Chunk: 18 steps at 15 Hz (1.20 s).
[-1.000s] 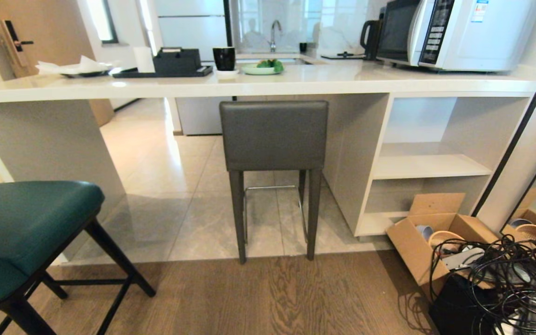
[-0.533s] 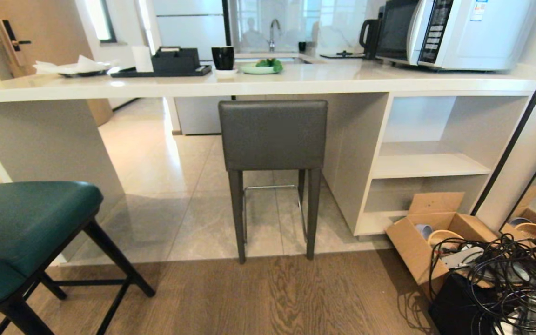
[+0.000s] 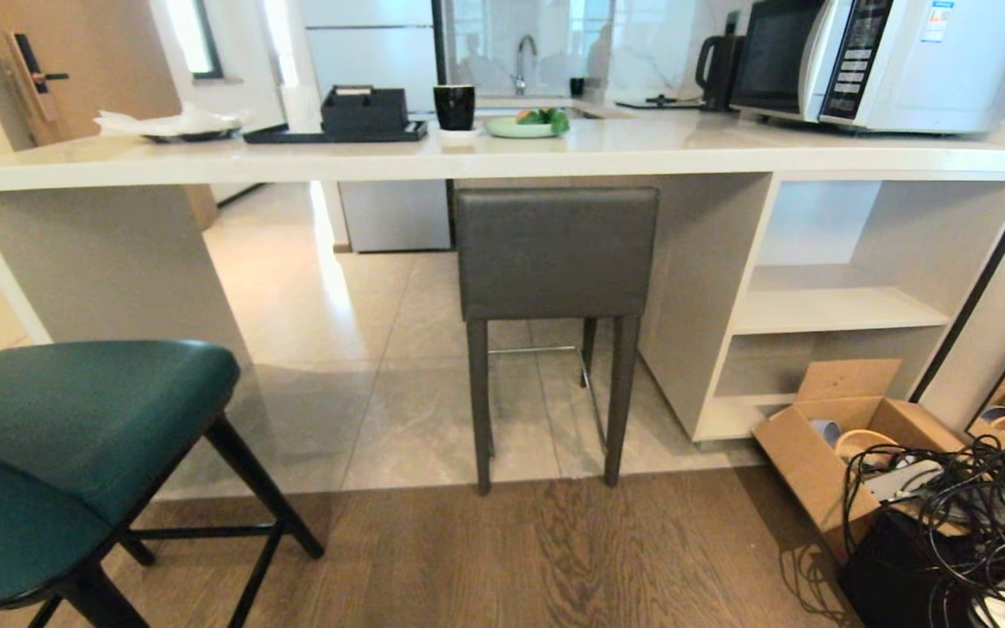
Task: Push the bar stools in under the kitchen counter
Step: Push the blue chair back under the dining table
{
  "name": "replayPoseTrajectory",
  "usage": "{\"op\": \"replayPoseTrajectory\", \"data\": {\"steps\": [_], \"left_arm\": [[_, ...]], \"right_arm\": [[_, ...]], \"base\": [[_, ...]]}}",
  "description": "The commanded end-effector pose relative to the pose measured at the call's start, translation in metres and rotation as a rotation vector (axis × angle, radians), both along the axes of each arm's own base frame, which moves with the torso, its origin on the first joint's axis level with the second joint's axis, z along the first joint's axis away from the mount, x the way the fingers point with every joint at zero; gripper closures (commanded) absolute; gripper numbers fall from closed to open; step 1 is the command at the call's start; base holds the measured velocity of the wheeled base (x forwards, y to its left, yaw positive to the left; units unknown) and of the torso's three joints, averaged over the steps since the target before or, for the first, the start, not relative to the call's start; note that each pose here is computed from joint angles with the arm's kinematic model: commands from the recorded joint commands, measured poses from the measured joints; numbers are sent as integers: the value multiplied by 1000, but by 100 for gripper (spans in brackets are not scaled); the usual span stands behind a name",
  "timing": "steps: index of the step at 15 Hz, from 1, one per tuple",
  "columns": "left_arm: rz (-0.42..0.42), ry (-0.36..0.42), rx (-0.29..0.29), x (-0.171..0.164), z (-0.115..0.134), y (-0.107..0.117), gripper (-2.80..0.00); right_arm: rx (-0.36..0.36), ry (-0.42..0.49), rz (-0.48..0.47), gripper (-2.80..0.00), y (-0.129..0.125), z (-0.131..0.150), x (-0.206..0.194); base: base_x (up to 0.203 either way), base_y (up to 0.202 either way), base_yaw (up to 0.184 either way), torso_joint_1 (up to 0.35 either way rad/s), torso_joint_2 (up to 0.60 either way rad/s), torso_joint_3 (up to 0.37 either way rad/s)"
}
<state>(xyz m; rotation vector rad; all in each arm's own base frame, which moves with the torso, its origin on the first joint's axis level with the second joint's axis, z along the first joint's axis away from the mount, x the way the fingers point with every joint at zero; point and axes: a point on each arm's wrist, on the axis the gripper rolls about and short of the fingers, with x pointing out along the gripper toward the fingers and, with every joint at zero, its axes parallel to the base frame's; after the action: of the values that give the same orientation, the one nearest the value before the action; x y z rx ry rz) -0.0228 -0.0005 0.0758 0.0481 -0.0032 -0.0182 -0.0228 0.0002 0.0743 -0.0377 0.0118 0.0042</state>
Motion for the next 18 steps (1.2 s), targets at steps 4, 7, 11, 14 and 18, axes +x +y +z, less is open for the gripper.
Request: {"op": "replayPoseTrajectory", "data": {"steps": [4,7,11,14,18], "left_arm": [[1,1,1,0,0,0,0],[0,1,1,0,0,0,0],[0,1,1,0,0,0,0],[0,1,1,0,0,0,0],[1,1,-1,0,0,0,0]], "right_arm": [[-1,2,1,0,0,0,0],[-1,2,1,0,0,0,0],[-1,2,1,0,0,0,0],[-1,2,1,0,0,0,0],[-2,2,1,0,0,0,0]], "base": [[0,201,-2,4,2,2],[0,198,-2,4,3,1],[0,198,-1,0,1,1],[0,198,0,2,3,2],[0,177,-3,1,3,3]]}}
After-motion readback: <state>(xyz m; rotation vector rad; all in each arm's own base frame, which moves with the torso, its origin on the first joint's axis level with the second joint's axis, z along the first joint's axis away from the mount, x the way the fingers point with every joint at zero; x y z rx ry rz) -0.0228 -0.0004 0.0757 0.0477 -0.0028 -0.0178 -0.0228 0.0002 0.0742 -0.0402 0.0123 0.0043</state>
